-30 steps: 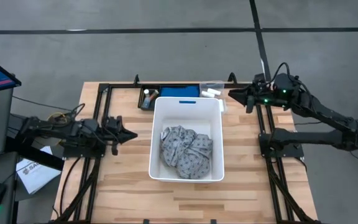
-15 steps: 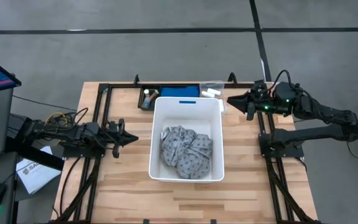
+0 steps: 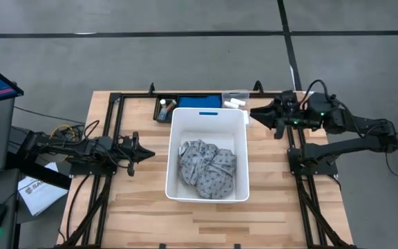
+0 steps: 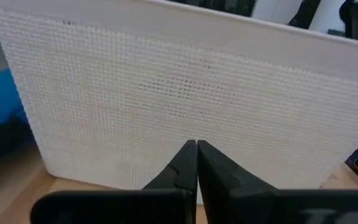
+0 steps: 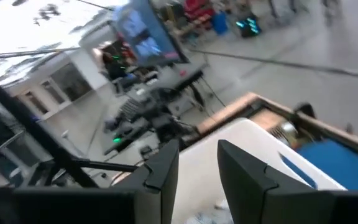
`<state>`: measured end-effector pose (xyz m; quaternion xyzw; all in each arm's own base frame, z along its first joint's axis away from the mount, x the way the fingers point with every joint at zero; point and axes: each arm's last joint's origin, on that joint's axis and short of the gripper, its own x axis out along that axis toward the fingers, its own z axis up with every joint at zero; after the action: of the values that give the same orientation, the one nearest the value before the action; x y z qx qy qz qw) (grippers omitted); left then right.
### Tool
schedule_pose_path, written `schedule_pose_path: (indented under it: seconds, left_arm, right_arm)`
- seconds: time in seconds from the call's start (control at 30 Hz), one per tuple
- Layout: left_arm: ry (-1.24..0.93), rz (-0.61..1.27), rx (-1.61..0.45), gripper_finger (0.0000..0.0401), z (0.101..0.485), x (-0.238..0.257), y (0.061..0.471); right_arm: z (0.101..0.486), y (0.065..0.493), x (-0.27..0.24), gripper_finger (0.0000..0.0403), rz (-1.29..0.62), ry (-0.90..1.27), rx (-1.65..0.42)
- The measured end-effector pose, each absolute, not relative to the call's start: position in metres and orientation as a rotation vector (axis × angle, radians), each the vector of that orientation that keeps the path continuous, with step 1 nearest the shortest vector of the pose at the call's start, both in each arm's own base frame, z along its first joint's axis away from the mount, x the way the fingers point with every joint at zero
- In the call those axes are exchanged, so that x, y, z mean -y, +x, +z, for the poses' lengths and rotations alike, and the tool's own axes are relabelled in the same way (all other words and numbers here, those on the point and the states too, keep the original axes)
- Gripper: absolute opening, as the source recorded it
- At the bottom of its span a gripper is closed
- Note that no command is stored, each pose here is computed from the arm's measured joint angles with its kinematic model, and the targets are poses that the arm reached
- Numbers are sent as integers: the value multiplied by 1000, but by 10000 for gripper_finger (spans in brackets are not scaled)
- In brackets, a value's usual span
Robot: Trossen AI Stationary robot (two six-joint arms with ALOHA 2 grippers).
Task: Pick & place medical supplies in basket/bin
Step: Return to Home Position
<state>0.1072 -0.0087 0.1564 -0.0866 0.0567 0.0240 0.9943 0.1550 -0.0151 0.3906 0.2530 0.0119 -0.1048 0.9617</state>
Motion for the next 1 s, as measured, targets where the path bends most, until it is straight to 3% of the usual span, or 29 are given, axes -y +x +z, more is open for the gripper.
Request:
schedule_pose_path:
  seconds: [0.43,1.0]
  left_arm:
    - [-175,52,-105,3,157,9,109]
    - [-176,47,-102,3,158,9,109]
  right_arm:
    - [404,151,11,108,-87,201,61]
    - [391,121,9,108,25,70,-19]
